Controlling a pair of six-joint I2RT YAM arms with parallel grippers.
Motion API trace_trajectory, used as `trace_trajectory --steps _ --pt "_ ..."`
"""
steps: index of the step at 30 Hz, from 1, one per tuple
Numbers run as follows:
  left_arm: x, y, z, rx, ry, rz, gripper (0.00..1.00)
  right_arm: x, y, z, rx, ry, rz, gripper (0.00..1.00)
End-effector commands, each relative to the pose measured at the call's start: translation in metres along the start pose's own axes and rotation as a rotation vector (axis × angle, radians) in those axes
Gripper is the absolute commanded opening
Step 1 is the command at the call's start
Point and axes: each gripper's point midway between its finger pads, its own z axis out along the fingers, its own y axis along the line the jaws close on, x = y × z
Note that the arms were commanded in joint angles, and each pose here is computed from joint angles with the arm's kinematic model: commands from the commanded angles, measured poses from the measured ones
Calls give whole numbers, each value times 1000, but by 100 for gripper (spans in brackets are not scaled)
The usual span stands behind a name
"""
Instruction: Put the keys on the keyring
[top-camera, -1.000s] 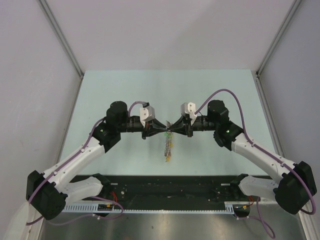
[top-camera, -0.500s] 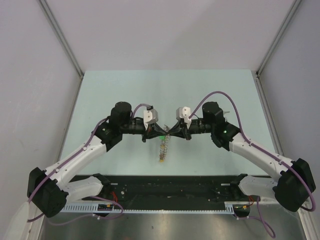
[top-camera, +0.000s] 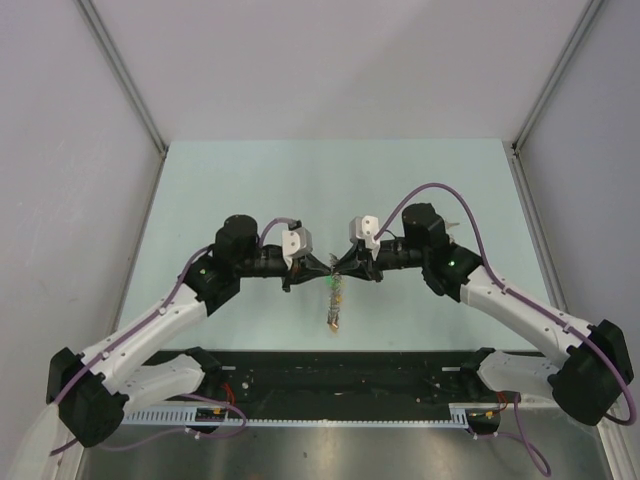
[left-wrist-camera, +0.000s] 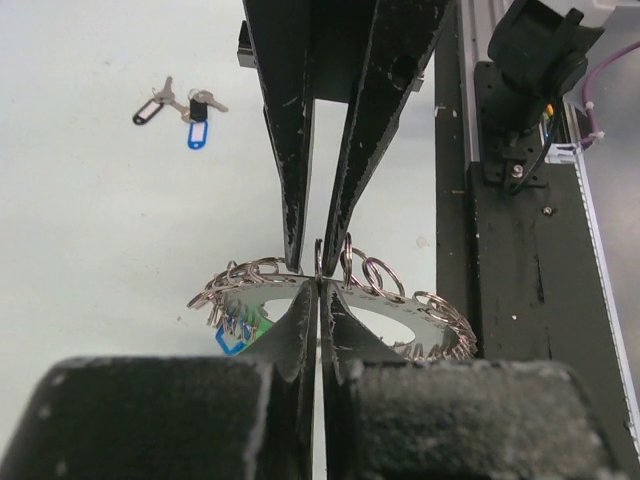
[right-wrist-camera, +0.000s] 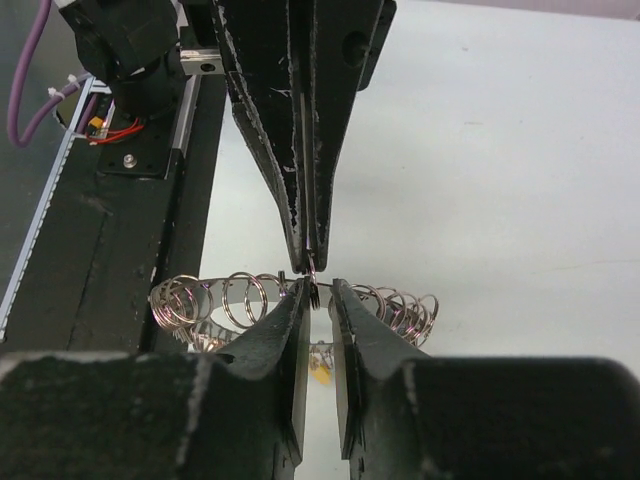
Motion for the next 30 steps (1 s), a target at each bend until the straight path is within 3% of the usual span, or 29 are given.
trace_trajectory --steps 1,9,19,22,30 --pt "-40 -1 -5 -27 -137 92 0 -34 -10 -12 54 -52 -62 22" --pt "-45 -2 -8 -33 -156 110 0 -35 -9 -17 53 -54 -55 21" --pt "-45 -4 -6 -17 -161 111 0 -39 -6 -16 22 -80 -53 0" --pt "-42 -3 -5 -14 -154 105 0 -41 -5 -14 12 -90 -52 0" --pt "-39 -2 -2 -3 -138 92 21 -47 -8 -16 14 -113 -44 0"
